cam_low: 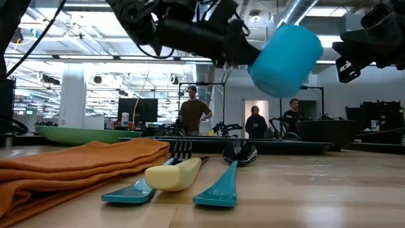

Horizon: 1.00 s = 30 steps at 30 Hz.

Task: Set up tray
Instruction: Put the blue mug on the black serving tray

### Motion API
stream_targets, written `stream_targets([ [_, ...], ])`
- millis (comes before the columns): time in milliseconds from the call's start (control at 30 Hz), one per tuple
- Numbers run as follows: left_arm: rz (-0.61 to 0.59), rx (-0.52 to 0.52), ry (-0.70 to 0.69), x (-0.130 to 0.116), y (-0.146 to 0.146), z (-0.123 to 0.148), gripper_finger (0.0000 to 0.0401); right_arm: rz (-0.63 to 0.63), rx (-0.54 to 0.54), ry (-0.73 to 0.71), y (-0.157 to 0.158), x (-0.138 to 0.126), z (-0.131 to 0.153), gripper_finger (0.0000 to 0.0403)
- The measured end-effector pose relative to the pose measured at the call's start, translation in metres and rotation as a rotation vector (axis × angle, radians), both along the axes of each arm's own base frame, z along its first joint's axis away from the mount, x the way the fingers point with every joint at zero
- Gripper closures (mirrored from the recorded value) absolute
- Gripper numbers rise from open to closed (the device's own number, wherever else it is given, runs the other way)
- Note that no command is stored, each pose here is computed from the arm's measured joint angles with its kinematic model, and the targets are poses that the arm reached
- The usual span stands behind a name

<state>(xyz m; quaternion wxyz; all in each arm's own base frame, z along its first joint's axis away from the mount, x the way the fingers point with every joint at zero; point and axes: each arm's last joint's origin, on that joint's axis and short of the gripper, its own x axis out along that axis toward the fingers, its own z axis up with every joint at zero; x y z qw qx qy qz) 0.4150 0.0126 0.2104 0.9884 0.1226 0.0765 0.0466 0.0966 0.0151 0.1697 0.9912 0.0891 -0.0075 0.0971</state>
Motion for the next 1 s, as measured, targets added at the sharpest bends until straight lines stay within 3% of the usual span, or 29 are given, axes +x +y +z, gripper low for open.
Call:
stream_targets([
  [133, -0.001, -0.013, -0.028, -0.019, 0.009, 0.012, 0.0372, 0.000, 0.000, 0.000, 0.000, 0.000, 0.000, 0.0321],
  [300, 0.059, -0.052, -0.103, -0.071, 0.020, 0.012, 0.0372, 0.000, 0.000, 0.000, 0.000, 0.000, 0.000, 0.0321],
  [467, 0.161, -0.093, -0.332, -0.139, 0.043, 0.000, 0.0372, 0.000, -0.001, 0.003, 0.000, 0.000, 0.000, 0.0321],
  [567, 0.241, -0.073, -0.438, -0.166, 0.062, -0.006, 0.0372, -0.003, -0.002, 0.002, 0.000, 0.000, 0.000, 0.0321],
  [1000, 0.594, 0.050, -0.196, -0.177, 0.128, -0.014, 0.0372, -0.009, 0.000, -0.004, 0.000, 0.000, 0.000, 0.0321],
])
